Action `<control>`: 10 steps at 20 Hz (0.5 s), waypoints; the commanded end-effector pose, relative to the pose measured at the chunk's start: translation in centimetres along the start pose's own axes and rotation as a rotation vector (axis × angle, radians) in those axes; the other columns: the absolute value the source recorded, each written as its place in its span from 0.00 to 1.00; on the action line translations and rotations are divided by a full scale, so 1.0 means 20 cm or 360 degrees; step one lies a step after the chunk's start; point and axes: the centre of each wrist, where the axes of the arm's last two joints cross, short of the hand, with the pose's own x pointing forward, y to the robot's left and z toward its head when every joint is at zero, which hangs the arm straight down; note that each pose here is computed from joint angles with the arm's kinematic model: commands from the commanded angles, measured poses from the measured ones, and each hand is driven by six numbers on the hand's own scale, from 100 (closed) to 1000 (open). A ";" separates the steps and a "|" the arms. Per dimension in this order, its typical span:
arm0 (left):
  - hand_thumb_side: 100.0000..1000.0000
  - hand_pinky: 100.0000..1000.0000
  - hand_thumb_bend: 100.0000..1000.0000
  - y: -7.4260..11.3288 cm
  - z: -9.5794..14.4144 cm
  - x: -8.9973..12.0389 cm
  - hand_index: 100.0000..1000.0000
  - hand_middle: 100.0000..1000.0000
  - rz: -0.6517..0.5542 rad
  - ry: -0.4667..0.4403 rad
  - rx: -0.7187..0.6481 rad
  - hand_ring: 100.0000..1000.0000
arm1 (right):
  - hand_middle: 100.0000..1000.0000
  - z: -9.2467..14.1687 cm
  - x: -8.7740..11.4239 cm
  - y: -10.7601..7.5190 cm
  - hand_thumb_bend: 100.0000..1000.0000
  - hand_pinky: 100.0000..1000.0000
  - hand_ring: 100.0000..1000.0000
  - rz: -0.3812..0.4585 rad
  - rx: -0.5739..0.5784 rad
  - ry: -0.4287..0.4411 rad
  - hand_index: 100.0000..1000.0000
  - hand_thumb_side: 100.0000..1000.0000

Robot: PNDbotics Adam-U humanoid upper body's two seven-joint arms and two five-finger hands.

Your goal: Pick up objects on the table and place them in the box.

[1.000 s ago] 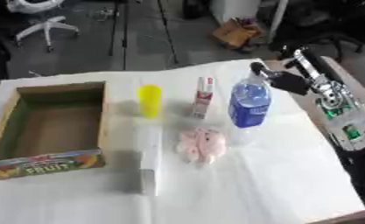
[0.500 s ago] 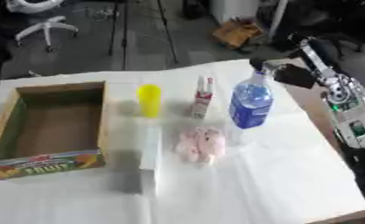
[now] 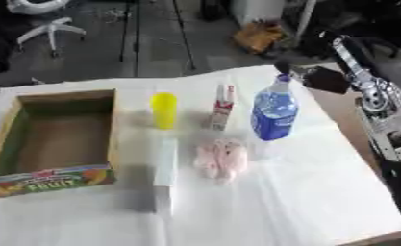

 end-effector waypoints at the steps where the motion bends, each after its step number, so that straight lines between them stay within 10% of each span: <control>1: 1.00 0.70 0.44 0.01 -0.02 0.03 0.82 0.71 -0.0005 -0.0041 -0.0004 0.81 | 0.86 0.00 0.02 -0.04 0.67 0.71 0.79 0.0028 0.0014 -0.0046 0.85 0.62; 10: 1.00 0.70 0.44 0.01 -0.02 0.03 0.82 0.71 0.0001 -0.0045 -0.0010 0.81 | 0.86 0.01 0.01 0.04 0.67 0.71 0.79 0.0018 0.0140 -0.0063 0.85 0.63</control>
